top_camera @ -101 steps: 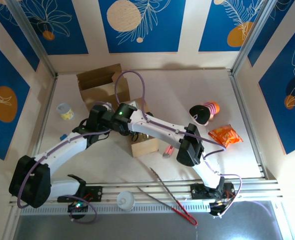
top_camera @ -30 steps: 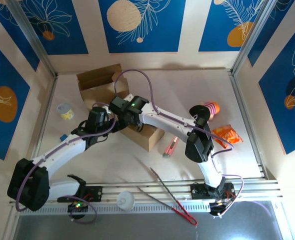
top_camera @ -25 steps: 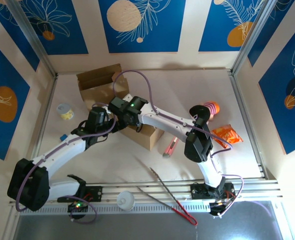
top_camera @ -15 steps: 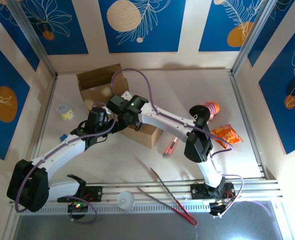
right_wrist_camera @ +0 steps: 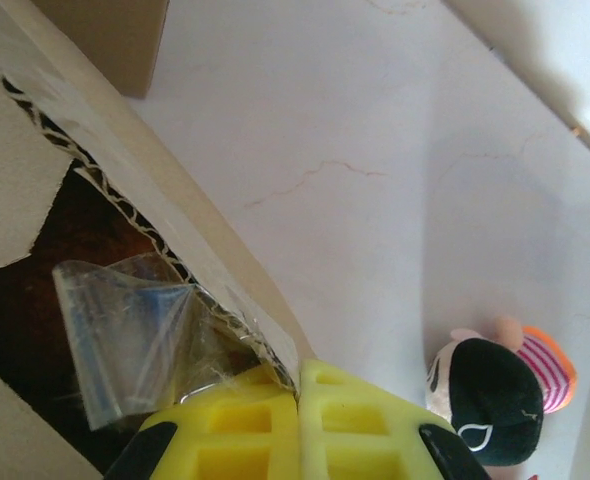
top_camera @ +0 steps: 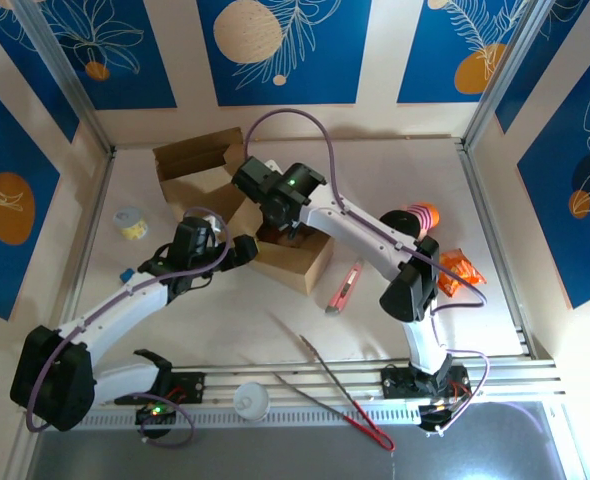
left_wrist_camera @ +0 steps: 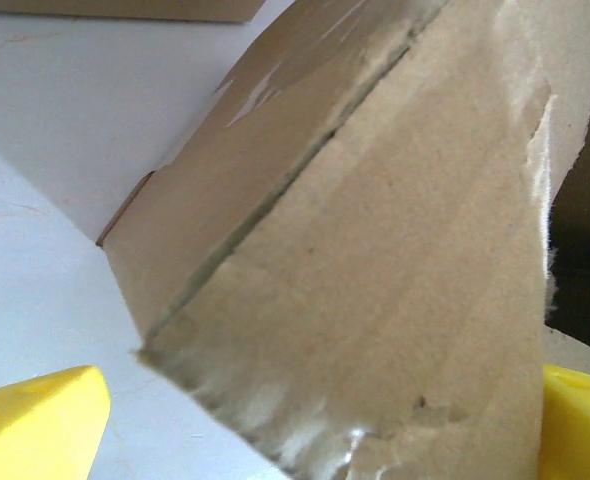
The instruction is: Unpack the express box
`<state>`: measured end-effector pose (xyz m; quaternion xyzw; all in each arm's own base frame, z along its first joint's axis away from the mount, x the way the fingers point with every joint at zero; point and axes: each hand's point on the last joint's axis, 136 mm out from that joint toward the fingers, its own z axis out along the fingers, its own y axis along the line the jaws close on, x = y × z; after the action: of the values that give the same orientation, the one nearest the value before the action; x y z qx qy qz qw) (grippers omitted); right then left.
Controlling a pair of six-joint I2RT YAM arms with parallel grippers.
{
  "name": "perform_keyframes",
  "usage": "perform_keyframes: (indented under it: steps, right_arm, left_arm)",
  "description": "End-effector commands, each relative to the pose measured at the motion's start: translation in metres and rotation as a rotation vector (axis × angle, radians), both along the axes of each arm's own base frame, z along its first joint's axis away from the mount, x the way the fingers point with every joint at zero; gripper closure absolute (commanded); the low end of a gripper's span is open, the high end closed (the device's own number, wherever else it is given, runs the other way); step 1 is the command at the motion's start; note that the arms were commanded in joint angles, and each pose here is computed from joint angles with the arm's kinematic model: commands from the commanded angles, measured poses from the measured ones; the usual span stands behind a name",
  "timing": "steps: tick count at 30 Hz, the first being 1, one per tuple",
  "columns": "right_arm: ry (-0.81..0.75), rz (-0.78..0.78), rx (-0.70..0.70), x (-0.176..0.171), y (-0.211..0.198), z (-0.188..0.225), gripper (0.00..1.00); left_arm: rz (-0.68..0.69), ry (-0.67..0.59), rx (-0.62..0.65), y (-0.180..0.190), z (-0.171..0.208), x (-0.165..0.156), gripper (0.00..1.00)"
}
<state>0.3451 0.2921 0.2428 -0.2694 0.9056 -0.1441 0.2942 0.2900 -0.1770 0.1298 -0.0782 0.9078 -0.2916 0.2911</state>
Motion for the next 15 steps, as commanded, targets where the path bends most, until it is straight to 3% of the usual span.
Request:
perform_keyframes:
  steps: [1, 4, 9, 15]
  right_arm:
    - [0.03, -0.047, 0.083, -0.007, -0.022, 0.024, 1.0]
    - [0.104, -0.051, 0.144, -0.016, -0.024, 0.022, 1.0]
    - [0.201, -0.088, 0.258, -0.029, -0.03, 0.021, 1.0]
    - [0.277, -0.177, 0.453, -0.041, -0.032, 0.022, 1.0]
  left_arm:
    - [-0.03, 0.127, 0.101, 0.016, -0.033, -0.028, 0.0]
    - [-0.116, 0.052, 0.028, -0.004, -0.001, -0.02, 0.0]
    - [-0.295, -0.159, -0.121, -0.04, 0.095, -0.011, 0.0]
    - [-0.39, -0.317, -0.158, -0.05, 0.175, -0.016, 0.0]
